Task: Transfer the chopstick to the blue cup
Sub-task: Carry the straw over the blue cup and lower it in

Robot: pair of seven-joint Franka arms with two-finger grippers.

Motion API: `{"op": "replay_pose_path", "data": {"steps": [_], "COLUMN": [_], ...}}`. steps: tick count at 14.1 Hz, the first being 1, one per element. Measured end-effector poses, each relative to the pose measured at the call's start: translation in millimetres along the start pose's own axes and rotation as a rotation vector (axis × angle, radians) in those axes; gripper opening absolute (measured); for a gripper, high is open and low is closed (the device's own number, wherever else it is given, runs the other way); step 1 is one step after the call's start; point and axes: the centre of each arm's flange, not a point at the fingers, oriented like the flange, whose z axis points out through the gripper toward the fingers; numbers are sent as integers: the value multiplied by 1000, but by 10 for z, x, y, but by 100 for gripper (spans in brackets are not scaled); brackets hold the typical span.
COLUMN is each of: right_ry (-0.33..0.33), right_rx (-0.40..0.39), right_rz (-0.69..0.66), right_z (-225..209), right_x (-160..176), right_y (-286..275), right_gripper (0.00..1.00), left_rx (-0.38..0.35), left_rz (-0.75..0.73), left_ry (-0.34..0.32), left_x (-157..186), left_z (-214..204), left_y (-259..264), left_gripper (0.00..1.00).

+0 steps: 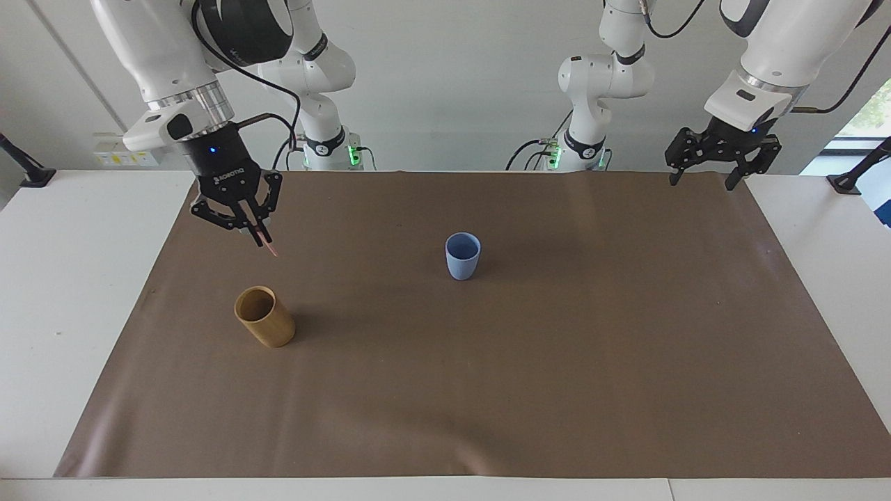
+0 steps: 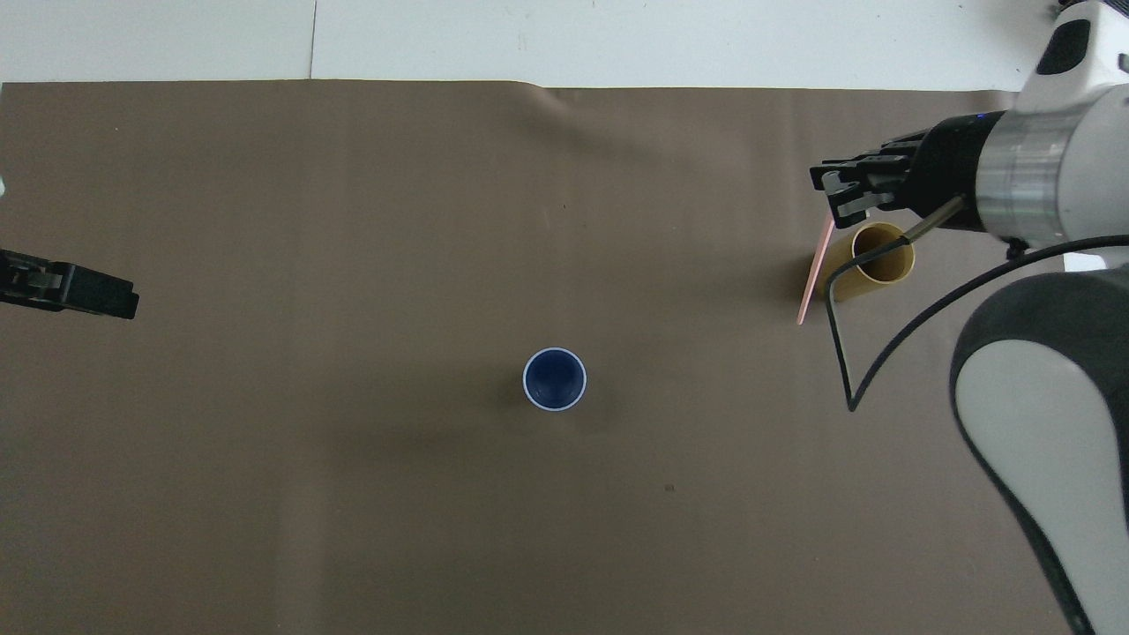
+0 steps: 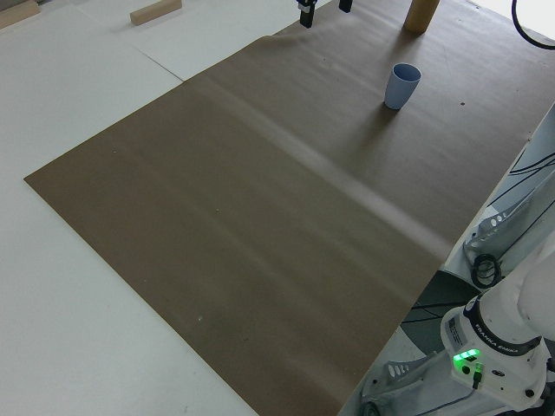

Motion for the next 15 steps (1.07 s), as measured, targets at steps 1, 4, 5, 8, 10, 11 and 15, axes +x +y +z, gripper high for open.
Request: {"op": "replay_pose_path", "data": {"steps": [1,4,5,8,10,11,15], "right_ry": [0,36,42,60,78,86,79], "right_rx": [4,33,27,28,17,19,11], "right_rz": [21,72,78,88,84,78,47], "right_z": [33,171,245,436,538,610,973], "right_x": [48,196,226,270,290,300,287], "right_y": [-223,-958,-1176,-1661,-1846,-1907,-2100], "right_gripper": [8,8,8,8,8,8,8], "left_rx": [0,-1,-1,-1,-1,-3,-9], "left_rz": [0,0,0,2,1,-3,-19], "left_ry": [0,-5,-5,-6,-9,-21,-69], "left_x": [0,-5,-5,-5,-9,-24,-91], "left_z": [0,4,4,5,8,18,56], "left_y": [0,1,1,12,8,-10,-88], "left_gripper": [100,100,100,100,100,100,100]}}
